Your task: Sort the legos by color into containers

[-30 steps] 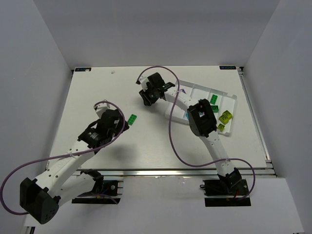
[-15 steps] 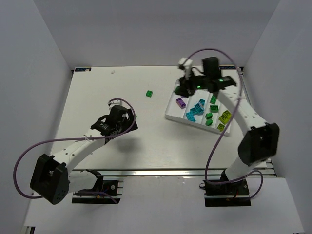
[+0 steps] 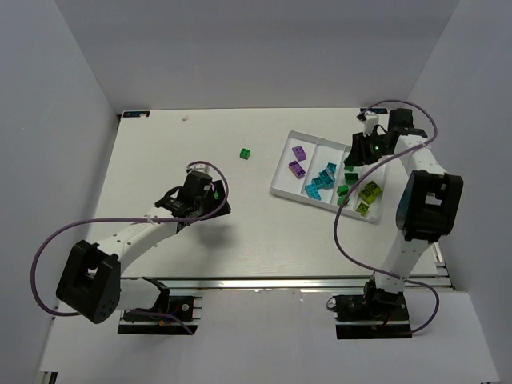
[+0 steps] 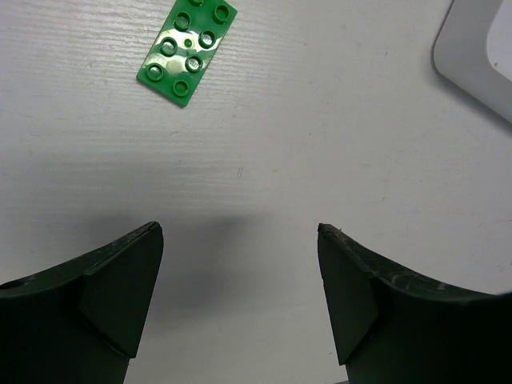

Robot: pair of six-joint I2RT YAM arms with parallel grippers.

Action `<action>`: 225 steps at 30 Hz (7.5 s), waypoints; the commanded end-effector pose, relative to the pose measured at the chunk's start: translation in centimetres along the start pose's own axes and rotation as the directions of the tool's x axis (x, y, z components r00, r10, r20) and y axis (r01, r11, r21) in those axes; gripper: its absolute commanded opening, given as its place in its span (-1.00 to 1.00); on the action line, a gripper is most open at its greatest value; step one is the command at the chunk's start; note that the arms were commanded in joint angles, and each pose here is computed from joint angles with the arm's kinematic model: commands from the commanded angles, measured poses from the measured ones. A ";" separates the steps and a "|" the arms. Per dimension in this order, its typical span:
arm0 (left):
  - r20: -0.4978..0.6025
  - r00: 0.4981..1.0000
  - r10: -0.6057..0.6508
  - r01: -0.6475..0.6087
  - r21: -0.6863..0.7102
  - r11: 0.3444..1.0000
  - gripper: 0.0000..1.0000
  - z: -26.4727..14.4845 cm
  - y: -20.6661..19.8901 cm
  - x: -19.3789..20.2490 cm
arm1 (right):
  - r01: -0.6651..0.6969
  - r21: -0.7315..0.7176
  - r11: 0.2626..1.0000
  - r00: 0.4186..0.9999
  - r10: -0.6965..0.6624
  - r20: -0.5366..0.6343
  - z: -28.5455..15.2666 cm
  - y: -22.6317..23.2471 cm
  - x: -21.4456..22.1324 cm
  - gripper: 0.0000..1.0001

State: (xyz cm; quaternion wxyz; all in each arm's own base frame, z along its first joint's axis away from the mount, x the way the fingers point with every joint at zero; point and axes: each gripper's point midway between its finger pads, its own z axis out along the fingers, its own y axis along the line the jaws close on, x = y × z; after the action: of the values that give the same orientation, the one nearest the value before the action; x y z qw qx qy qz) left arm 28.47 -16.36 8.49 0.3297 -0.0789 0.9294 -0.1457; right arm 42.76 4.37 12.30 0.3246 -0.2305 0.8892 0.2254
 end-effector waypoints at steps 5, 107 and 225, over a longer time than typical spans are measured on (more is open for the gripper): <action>0.029 0.999 0.014 -0.014 0.023 1.000 0.76 -0.5 -0.5 -1.3 | -0.010 0.068 0.998 1.000 0.009 0.018 2.2 -4.9 -3.4 -0.46; 0.137 0.989 0.057 -0.141 0.754 0.642 0.21 13.3 -44.8 -3.7 | 0.191 -0.025 0.981 0.882 -0.160 0.443 -17.0 8.5 -1.9 -0.89; 0.312 0.882 -0.353 0.289 0.234 0.928 0.47 -8.8 1.9 -2.8 | 0.081 0.269 0.960 0.995 -0.094 0.038 2.7 -7.4 -4.2 0.25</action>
State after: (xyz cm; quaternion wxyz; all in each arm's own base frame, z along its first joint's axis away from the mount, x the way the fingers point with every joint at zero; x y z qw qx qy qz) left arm 25.00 -12.37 15.64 0.4620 -0.2168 0.8172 -0.2677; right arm 49.08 1.79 9.34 0.3529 -0.2054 0.9053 0.1169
